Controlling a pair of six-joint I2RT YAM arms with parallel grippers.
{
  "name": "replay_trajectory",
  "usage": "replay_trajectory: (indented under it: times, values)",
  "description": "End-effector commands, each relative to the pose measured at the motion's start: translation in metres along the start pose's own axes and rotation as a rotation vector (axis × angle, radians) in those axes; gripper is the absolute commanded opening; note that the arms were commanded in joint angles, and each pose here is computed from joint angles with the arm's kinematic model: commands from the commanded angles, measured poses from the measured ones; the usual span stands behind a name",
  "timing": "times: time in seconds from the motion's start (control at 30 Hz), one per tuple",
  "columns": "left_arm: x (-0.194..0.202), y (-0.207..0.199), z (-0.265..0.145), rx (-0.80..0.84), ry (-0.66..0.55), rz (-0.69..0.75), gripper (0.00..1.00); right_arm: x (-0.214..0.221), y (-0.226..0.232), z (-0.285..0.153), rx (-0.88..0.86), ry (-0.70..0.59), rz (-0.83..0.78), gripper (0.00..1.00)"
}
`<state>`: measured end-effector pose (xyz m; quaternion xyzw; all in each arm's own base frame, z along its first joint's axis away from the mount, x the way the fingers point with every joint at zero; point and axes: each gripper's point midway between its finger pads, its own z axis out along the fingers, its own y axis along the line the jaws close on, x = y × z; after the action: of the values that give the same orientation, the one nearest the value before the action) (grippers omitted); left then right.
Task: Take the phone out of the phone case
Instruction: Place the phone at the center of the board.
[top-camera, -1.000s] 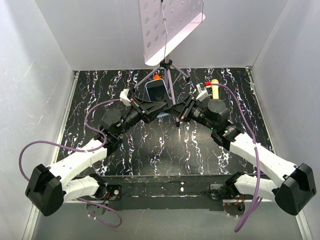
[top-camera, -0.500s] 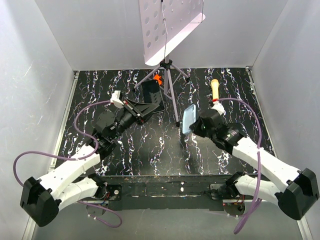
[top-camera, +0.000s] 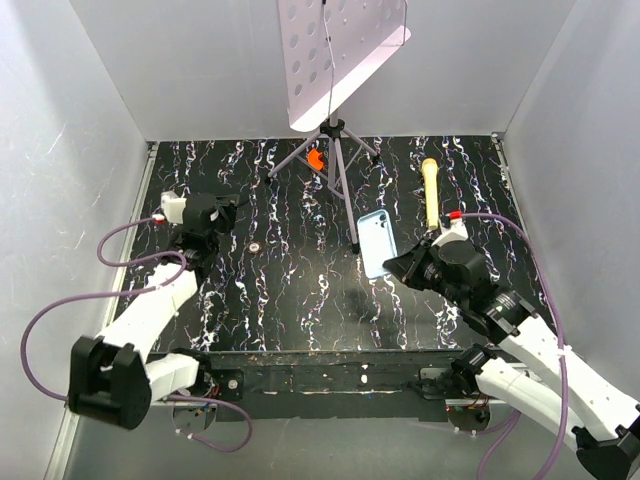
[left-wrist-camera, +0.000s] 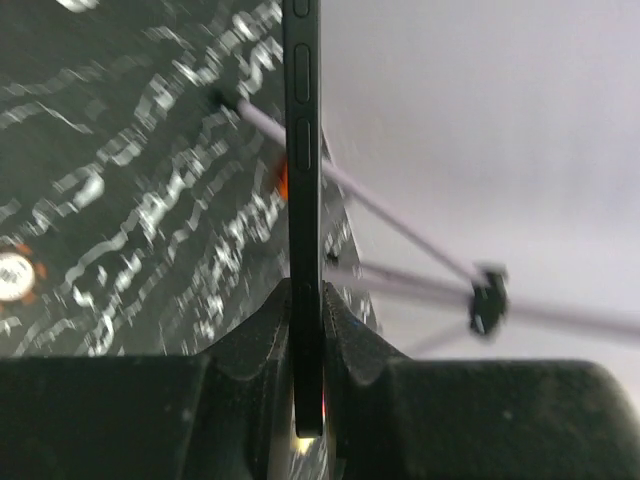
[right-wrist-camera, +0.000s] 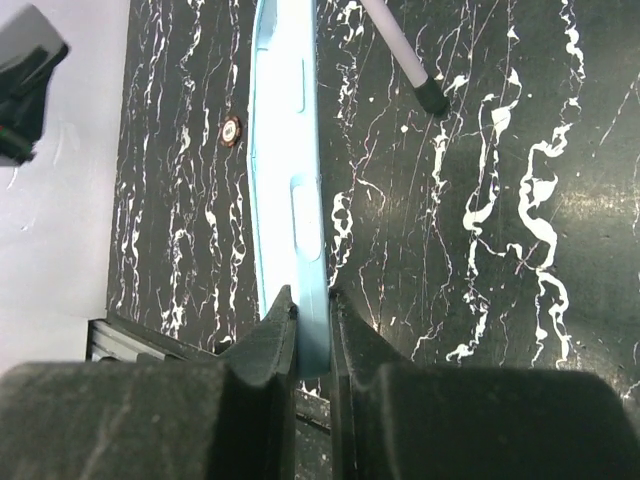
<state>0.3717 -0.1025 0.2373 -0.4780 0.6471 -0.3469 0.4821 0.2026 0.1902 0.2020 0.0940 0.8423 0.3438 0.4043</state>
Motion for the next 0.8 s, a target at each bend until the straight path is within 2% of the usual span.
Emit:
replay_trajectory:
  times: [0.0,0.07,0.23,0.33,0.53,0.77]
  values:
    - [-0.051,0.002,0.039,-0.002,-0.198,-0.227,0.0,0.005,-0.001,-0.013,-0.02,0.004,0.028,0.01]
    - [-0.061,0.007,0.054,0.0,-0.257,-0.315,0.0,0.006,-0.004,-0.017,-0.014,0.004,0.041,0.01]
    - [-0.086,0.031,0.087,-0.077,-0.415,-0.43,0.0,0.008,-0.006,-0.027,0.004,0.025,0.048,0.01]
    - [-0.097,0.05,0.105,-0.13,-0.456,-0.486,0.0,0.012,-0.008,-0.033,0.012,0.051,0.048,0.01]
    - [-0.129,0.073,0.126,-0.187,-0.568,-0.41,0.0,0.026,-0.013,-0.047,0.021,0.107,0.097,0.01]
    - [-0.123,0.107,0.155,-0.198,-0.578,-0.442,0.0,0.034,-0.011,-0.055,0.02,0.153,0.141,0.01]
